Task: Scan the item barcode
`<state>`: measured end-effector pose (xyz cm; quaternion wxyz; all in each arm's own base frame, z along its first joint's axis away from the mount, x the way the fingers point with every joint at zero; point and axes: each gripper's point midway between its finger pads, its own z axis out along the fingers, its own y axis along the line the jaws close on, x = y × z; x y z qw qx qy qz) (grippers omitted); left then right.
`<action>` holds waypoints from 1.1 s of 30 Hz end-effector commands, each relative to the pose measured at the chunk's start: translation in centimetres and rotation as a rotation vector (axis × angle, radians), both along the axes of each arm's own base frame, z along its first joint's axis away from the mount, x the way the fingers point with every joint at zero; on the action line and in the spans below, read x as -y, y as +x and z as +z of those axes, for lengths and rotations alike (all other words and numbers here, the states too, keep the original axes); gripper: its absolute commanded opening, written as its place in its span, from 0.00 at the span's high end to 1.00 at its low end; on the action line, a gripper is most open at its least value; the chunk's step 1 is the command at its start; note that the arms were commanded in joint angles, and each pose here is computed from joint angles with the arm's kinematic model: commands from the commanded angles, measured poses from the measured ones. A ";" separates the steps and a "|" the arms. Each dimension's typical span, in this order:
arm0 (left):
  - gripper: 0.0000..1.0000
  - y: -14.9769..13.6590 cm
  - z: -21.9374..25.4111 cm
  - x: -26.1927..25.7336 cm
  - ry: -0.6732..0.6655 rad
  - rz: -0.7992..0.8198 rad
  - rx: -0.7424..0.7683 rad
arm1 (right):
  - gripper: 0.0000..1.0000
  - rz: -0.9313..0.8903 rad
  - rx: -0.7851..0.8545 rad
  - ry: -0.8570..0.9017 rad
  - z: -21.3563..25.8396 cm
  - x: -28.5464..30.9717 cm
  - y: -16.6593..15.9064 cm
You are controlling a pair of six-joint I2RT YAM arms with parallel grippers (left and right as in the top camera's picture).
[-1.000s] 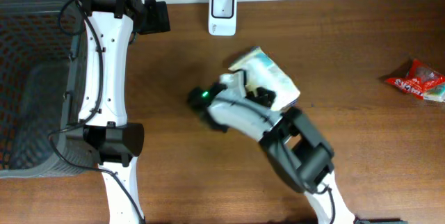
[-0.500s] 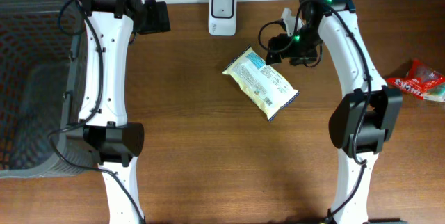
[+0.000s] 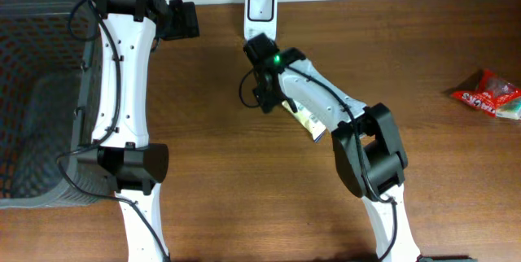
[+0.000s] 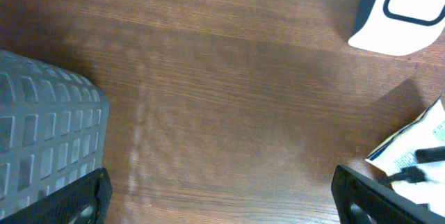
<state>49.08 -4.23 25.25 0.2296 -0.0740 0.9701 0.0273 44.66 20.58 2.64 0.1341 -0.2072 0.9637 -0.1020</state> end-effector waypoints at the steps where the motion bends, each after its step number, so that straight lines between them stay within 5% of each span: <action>1: 0.01 0.0 0.0 -0.2 0.003 0.012 0.001 | 0.28 -0.038 0.058 -0.156 -1.0 2.9 0.2; 3: 0.01 0.0 0.0 -0.2 0.003 0.012 0.001 | 0.64 -0.043 0.072 -0.174 -0.8 3.2 0.4; 4: 0.01 0.0 0.0 -0.2 0.003 0.012 0.001 | 0.90 -0.047 0.083 -0.165 -0.4 3.0 0.7; 5: 0.01 0.0 0.0 -0.2 0.003 0.012 0.001 | 0.96 -0.074 0.095 -0.152 0.2 2.9 0.9; 7: 0.01 0.0 0.0 -0.2 0.003 0.012 0.001 | 0.96 -0.133 0.108 -0.048 3.2 1.3 1.7; 12: 0.01 0.0 0.0 -0.2 0.003 0.012 0.001 | 0.96 -0.038 -0.287 0.856 16.5 -6.3 -1.0; 16: 0.01 0.0 0.0 -0.2 0.003 0.012 0.001 | 0.96 -0.175 -0.569 1.243 14.8 -3.1 -0.6; 19: 0.01 0.0 0.0 -0.2 0.003 0.012 0.001 | 0.92 -0.361 -0.577 1.153 8.0 2.4 -0.2; 22: 0.01 0.0 0.0 -0.2 0.003 0.012 0.001 | 0.29 -0.621 -0.445 0.700 4.8 14.9 -0.5; 24: 0.01 0.0 0.0 -0.2 0.003 0.012 0.001 | 0.26 -0.677 -0.360 0.526 8.0 19.7 -0.8; 27: 0.01 0.0 0.0 -0.2 0.003 0.012 0.001 | 0.26 -0.568 -0.382 0.461 11.2 17.4 -2.2; 29: 0.01 0.0 0.0 -0.2 0.003 0.012 0.001 | 0.22 -0.491 -0.458 0.358 9.9 14.4 -4.2; 31: 0.01 0.0 0.0 -0.2 0.003 0.012 0.001 | 0.34 -0.424 -0.470 0.253 7.6 11.7 -5.0; 33: 0.01 0.0 0.0 -0.2 0.003 0.012 0.001 | 0.34 -0.455 -0.427 0.175 4.5 9.8 -5.0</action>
